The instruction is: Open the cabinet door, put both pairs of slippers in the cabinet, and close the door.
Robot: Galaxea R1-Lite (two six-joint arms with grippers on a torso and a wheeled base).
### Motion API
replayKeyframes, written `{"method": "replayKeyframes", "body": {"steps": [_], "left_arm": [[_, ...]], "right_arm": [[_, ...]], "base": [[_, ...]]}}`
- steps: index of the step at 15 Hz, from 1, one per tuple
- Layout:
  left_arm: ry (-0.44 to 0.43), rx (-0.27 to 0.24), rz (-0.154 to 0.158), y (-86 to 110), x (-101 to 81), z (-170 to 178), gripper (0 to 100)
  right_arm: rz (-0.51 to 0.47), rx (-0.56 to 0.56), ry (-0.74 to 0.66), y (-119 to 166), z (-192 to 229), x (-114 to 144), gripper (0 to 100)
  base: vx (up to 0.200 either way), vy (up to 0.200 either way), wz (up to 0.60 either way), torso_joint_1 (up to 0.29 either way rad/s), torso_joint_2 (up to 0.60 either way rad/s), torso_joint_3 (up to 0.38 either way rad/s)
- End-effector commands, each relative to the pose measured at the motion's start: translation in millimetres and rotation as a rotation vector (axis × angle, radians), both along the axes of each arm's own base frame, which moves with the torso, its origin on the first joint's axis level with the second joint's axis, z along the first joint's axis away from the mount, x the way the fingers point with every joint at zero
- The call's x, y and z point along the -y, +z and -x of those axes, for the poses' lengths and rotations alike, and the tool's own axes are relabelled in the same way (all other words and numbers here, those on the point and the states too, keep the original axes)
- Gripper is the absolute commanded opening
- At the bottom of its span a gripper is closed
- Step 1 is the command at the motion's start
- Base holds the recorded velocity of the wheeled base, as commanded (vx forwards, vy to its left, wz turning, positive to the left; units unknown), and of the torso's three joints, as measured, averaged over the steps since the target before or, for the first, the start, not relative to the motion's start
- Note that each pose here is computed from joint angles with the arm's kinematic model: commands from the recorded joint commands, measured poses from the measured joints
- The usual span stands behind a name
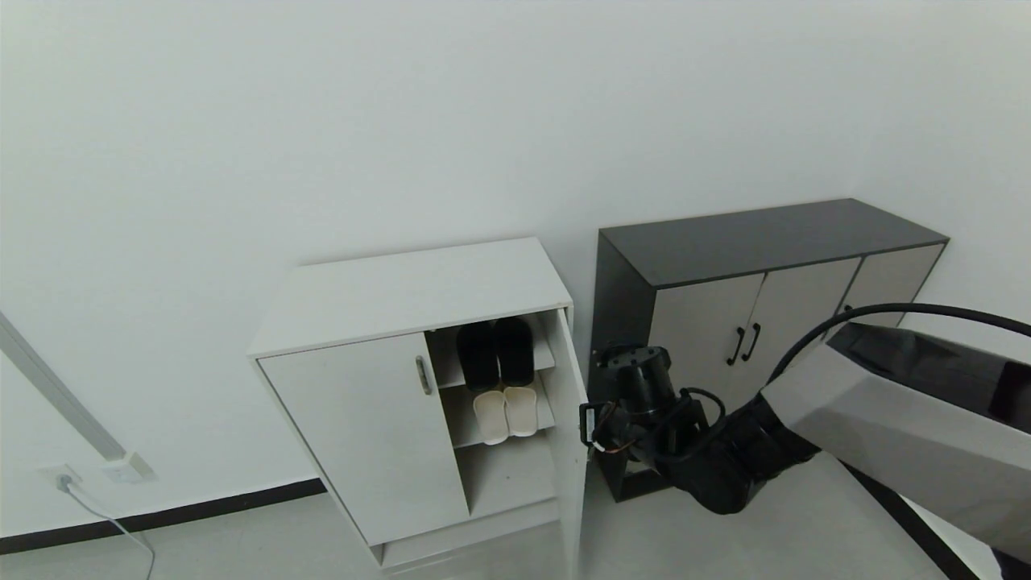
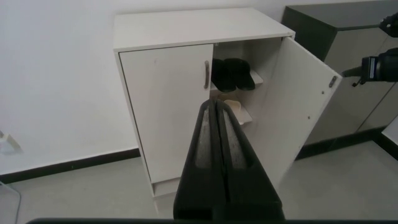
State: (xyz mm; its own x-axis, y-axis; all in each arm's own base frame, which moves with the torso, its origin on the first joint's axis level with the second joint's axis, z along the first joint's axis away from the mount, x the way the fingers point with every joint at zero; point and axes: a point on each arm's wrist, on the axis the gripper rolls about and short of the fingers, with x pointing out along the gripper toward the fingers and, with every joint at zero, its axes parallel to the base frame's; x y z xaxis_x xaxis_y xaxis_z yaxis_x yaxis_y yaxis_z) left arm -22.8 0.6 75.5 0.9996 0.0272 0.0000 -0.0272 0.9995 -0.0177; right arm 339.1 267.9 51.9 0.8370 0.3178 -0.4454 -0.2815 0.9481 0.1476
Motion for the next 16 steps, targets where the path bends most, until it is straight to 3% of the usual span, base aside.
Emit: {"method": "replayKeyframes", "body": {"steps": [1, 3, 7, 13, 16], "left_arm": [[0.0, -0.002, 0.001, 0.0, 0.0, -0.1, 0], [0.0, -0.002, 0.001, 0.0, 0.0, -0.1, 0], [0.0, -0.002, 0.001, 0.0, 0.0, -0.1, 0], [0.002, 0.0, 0.001, 0.0, 0.0, 0.0, 0], [0.002, -0.001, 0.002, 0.0, 0.0, -0.1, 0]], "right_arm": [[-0.021, -0.003, 0.06, 13.9, 16.8, -0.3, 0], [-0.054, -0.029, 0.163, 27.9, 32.3, 9.8, 0], [-0.023, -0.016, 0.187, 30.9, 37.1, 15.9, 0], [-0.01, -0.018, 0.19, 28.6, 37.6, 17.1, 0], [-0.002, -0.017, 0.181, 27.4, 35.0, 19.8, 0]], "base": [[0.0, 0.0, 0.0, 0.0, 0.0, 0.0], [0.0, 0.0, 0.0, 0.0, 0.0, 0.0], [0.0, 0.0, 0.0, 0.0, 0.0, 0.0], [0.0, 0.0, 0.6, 0.002, 0.0, 0.001], [0.0, 0.0, 0.0, 0.0, 0.0, 0.0]]}}
